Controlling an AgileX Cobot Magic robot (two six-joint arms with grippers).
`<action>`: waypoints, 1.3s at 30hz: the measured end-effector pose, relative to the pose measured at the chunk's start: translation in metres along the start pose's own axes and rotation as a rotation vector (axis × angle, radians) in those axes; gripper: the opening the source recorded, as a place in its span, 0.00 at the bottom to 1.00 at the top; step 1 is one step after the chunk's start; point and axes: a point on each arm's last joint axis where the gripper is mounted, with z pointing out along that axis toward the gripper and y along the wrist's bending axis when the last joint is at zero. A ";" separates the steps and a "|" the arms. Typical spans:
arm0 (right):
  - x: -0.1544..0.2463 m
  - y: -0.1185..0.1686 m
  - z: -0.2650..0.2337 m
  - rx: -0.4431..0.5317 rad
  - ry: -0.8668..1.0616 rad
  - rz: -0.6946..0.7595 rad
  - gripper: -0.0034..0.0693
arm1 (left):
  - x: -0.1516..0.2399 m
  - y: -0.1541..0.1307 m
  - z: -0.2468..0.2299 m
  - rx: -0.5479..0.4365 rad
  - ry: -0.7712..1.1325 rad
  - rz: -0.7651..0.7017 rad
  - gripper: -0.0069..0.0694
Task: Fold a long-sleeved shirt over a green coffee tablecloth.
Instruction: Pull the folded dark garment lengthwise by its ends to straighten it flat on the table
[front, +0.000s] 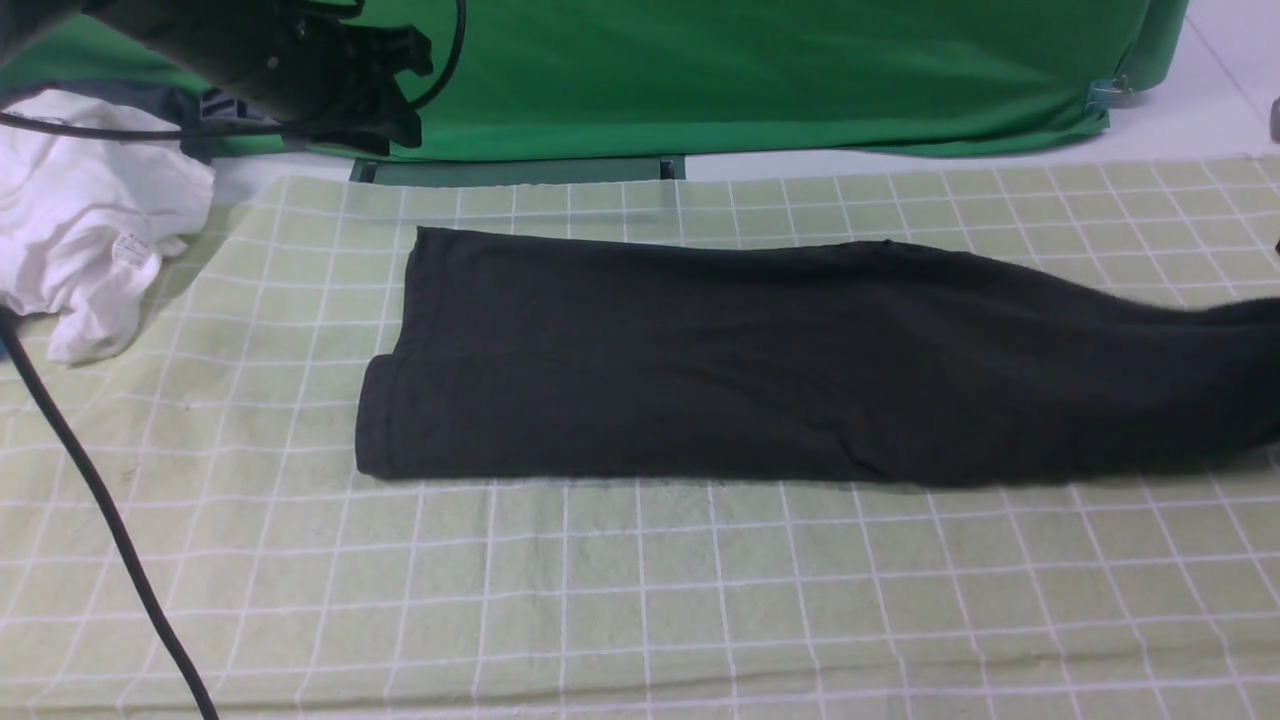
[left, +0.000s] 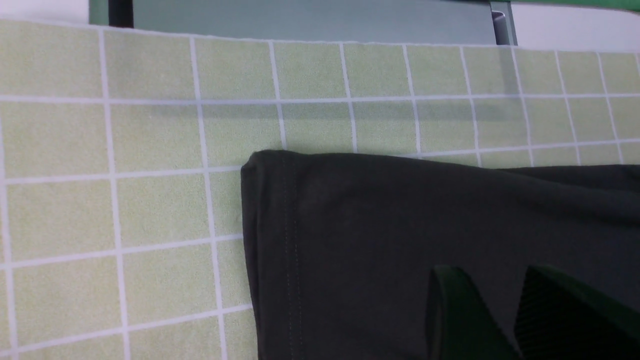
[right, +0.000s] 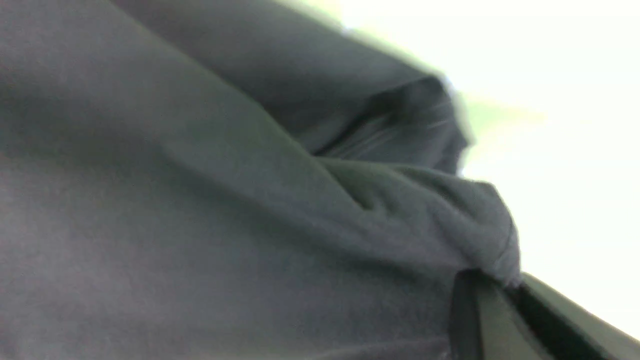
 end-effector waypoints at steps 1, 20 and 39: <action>-0.001 -0.002 0.000 0.013 -0.011 -0.002 0.09 | 0.000 0.000 0.000 0.000 -0.001 -0.003 0.34; -0.016 -0.014 0.016 0.056 0.021 0.110 0.88 | 0.000 0.001 0.001 -0.001 0.001 -0.016 0.38; 0.015 -0.005 0.094 -0.119 0.232 0.180 0.86 | -0.001 0.000 0.002 0.002 -0.007 -0.019 0.40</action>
